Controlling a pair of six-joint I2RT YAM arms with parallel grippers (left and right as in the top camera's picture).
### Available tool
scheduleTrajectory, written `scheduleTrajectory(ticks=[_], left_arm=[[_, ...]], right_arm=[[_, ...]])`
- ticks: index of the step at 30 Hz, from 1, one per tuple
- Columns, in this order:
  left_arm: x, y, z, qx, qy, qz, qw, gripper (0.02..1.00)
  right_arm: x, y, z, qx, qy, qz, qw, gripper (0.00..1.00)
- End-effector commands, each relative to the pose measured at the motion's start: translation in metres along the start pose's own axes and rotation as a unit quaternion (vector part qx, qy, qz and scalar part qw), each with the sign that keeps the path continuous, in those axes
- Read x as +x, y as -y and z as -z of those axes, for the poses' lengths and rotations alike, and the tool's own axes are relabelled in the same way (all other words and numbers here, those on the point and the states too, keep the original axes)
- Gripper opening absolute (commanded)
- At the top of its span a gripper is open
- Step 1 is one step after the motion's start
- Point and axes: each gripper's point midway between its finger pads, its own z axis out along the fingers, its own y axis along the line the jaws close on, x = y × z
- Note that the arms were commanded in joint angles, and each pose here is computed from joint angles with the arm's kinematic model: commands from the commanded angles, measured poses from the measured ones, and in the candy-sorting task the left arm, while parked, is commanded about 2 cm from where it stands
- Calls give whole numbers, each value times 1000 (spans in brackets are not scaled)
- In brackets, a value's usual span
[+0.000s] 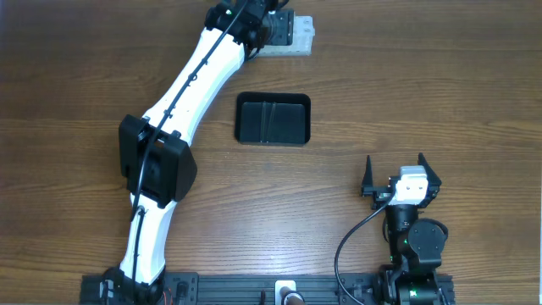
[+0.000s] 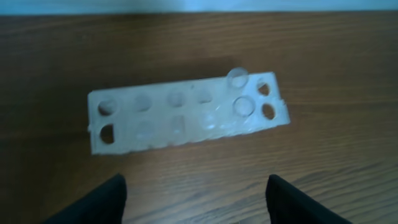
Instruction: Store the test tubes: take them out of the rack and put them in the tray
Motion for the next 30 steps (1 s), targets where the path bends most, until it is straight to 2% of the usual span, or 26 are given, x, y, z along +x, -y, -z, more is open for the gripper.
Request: scheduleTrajectory(ticks=[1, 3, 6, 12, 15, 16, 30], left_arm=[[-30, -9, 62, -25, 47, -2, 999, 794], [-35, -16, 86, -39, 57, 0, 998, 877], [-45, -24, 117, -57, 79, 3, 995, 934], [-46, -35, 161, -67, 101, 8, 993, 941], [-32, -44, 175, -73, 99, 8, 992, 952], [-27, -46, 179, -73, 100, 8, 992, 998], [49, -90, 252, -61, 132, 26, 989, 998]], right_arm=[[1, 0, 0, 0, 1, -2, 1000, 991], [1, 0, 0, 0, 1, -2, 1000, 991], [1, 0, 0, 0, 1, -2, 1000, 991], [1, 0, 0, 0, 1, -2, 1000, 993], [1, 0, 0, 0, 1, -2, 1000, 993], [1, 0, 0, 0, 1, -2, 1000, 993], [1, 0, 0, 0, 1, -2, 1000, 993]])
